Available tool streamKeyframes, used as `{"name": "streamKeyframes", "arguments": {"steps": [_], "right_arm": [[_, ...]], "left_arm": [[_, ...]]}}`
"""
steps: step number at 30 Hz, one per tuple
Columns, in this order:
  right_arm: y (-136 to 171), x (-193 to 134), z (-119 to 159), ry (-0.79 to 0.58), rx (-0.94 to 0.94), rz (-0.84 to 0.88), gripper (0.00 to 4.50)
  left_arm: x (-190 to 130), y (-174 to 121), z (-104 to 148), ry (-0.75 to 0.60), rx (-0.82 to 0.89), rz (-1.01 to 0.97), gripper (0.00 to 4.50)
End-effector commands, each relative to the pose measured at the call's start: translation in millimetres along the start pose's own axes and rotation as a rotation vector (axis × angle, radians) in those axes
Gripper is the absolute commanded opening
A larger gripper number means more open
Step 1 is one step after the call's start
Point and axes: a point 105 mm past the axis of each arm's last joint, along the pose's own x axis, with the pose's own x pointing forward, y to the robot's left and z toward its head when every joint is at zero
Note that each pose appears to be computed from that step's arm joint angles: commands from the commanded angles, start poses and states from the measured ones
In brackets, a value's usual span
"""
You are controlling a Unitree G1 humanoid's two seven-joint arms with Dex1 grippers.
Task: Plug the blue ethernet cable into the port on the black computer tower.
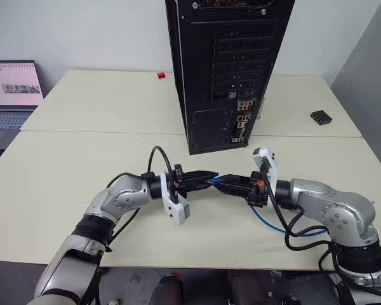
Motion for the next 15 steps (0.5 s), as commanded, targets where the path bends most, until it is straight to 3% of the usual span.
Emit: {"name": "streamKeyframes", "arguments": {"steps": [1, 8, 10, 15], "right_arm": [[3, -3, 6, -0.027, -0.021, 0.009, 0.16], [3, -3, 6, -0.024, -0.018, 0.010, 0.02], [2, -3, 6, -0.020, -0.018, 0.010, 0.02], [4, -3, 7, -0.019, -0.028, 0.011, 0.02]], "left_arm": [[1, 8, 2, -0.014, 0.032, 0.014, 0.30], [0, -1, 3, -0.022, 0.001, -0.015, 0.30], [-3, -2, 2, -0.011, -0.054, -0.007, 1.00], [-6, 0, -4, 0.025, -0.140, 0.007, 2.00]]}}
